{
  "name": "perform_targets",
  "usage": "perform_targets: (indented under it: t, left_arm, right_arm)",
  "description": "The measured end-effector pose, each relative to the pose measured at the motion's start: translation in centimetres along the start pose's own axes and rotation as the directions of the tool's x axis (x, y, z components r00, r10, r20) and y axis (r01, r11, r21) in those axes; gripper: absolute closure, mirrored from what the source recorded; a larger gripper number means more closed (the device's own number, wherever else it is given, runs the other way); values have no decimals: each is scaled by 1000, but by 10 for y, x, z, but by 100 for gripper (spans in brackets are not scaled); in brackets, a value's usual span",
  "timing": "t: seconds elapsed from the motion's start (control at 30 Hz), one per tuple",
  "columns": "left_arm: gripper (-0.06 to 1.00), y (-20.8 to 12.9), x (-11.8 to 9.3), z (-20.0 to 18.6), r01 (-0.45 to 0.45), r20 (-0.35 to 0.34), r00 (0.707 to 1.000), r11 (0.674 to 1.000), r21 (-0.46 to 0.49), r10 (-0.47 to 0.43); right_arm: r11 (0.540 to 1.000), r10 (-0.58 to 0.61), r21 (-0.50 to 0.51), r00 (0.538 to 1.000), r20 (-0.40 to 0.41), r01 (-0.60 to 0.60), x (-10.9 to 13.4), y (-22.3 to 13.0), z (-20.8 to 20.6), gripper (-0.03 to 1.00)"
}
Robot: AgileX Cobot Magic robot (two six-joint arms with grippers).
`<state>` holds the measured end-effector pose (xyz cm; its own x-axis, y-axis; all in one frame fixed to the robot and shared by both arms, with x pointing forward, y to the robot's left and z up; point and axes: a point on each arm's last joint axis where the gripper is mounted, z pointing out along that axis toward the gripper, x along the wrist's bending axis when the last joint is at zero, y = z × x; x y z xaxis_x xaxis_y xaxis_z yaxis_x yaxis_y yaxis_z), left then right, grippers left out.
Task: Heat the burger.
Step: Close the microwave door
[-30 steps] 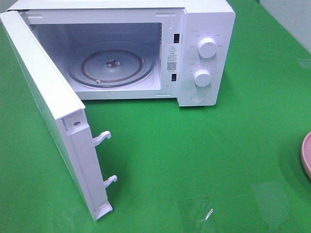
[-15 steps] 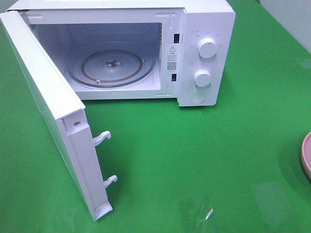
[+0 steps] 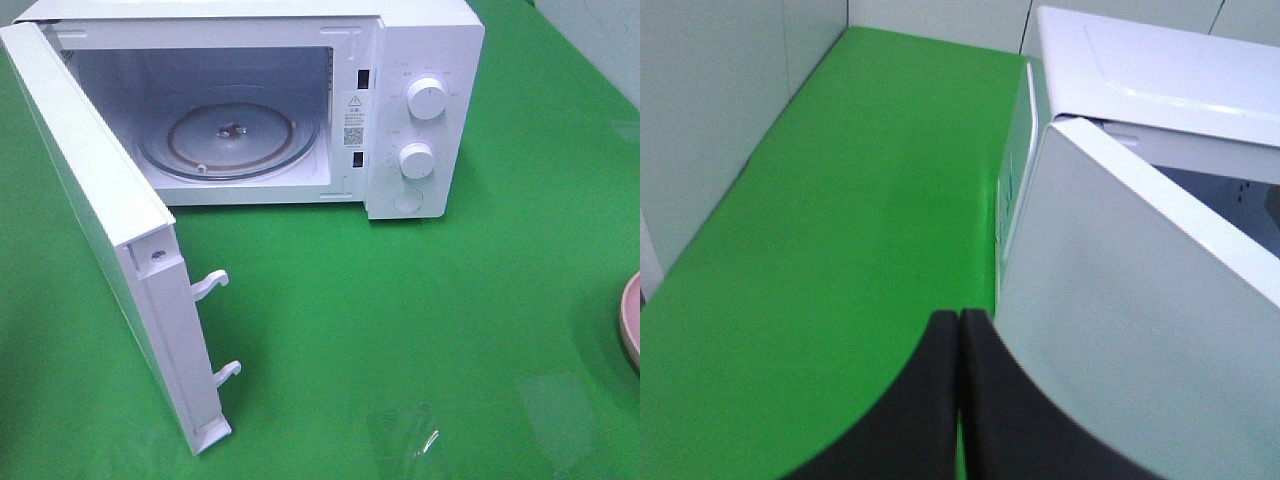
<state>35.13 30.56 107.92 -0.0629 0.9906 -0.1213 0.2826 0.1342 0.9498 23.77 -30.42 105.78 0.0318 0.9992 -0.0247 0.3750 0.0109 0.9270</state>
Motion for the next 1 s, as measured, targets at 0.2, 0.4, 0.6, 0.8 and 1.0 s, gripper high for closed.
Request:
perform_targets:
  t: [0.2,0.4,0.6,0.8,1.0]
  left_arm:
    - [94,-21,8,24,-16,-35,999,988,-152,11]
    - [94,-41,14,41,-41,-62,998,981,-190,29]
    - [94,-52,12,70,-69,-18,998,974,-214,67]
    - [94,-59,5,86,-48,70,996,979,-196,63]
    - [94,-68,-4,109,-96,178,977,986,-138,120]
  right_arm:
    - [1000,0,0,1000,0,0,0,0,0,21]
    - [1000,0,0,1000,0,0,0,0,0,21]
    - [1000,0,0,1000,0,0,0,0,0,21]
    - [1000,0,0,1000,0,0,0,0,0,21]
    - [1000,0,0,1000,0,0,0,0,0,21]
